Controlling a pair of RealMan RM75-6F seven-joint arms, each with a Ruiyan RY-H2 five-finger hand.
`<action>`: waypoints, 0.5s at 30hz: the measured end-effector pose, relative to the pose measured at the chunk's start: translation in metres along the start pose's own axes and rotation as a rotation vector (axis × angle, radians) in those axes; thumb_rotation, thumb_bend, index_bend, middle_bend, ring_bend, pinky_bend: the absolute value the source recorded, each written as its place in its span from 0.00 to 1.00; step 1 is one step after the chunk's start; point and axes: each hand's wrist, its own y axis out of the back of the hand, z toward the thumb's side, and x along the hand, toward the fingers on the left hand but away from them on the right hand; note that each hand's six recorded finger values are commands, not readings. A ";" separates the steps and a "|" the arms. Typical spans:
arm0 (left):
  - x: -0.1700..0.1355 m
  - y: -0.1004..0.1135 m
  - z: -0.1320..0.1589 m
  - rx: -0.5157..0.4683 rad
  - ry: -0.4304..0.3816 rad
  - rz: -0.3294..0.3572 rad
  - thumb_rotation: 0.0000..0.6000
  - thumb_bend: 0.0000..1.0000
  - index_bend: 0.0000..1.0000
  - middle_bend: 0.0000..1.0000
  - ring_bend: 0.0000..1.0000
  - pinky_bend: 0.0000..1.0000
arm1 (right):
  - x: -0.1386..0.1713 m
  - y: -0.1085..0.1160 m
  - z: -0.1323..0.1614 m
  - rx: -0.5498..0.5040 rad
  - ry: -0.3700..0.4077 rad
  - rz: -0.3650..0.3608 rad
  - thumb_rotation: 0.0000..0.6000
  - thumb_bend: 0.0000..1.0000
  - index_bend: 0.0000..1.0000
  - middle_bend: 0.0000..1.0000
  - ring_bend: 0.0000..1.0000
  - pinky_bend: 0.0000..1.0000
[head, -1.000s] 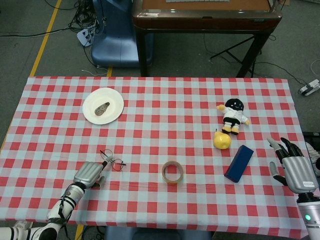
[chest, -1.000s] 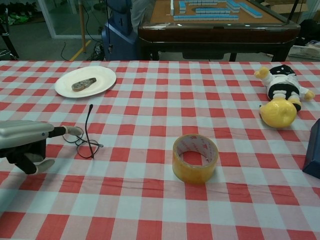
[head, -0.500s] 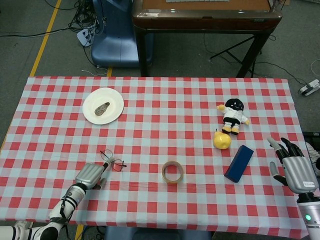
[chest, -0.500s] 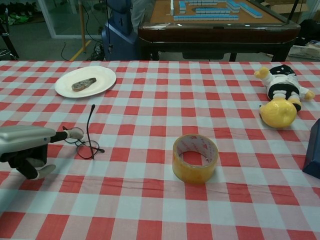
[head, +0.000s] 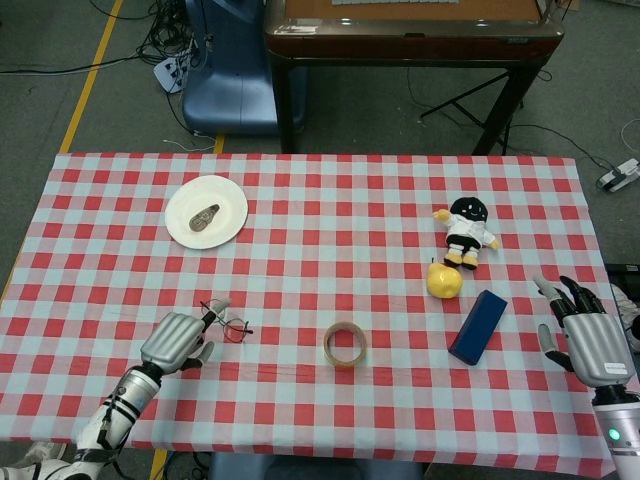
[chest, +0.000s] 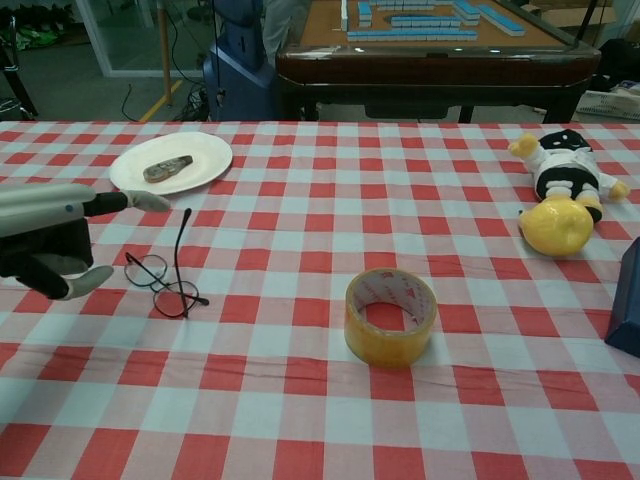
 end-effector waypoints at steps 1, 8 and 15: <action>-0.004 0.005 0.003 -0.007 -0.022 0.020 1.00 0.54 0.00 1.00 0.99 1.00 | 0.000 0.000 0.000 0.000 0.000 0.000 1.00 0.49 0.08 0.25 0.08 0.15; -0.024 0.023 0.021 -0.059 -0.144 0.095 1.00 0.54 0.00 1.00 0.99 1.00 | -0.001 0.000 0.001 0.003 0.002 0.000 1.00 0.49 0.08 0.25 0.08 0.15; -0.031 0.017 0.037 -0.079 -0.224 0.059 1.00 0.54 0.00 1.00 0.99 1.00 | 0.000 0.001 0.000 0.005 -0.005 0.000 1.00 0.49 0.08 0.25 0.08 0.15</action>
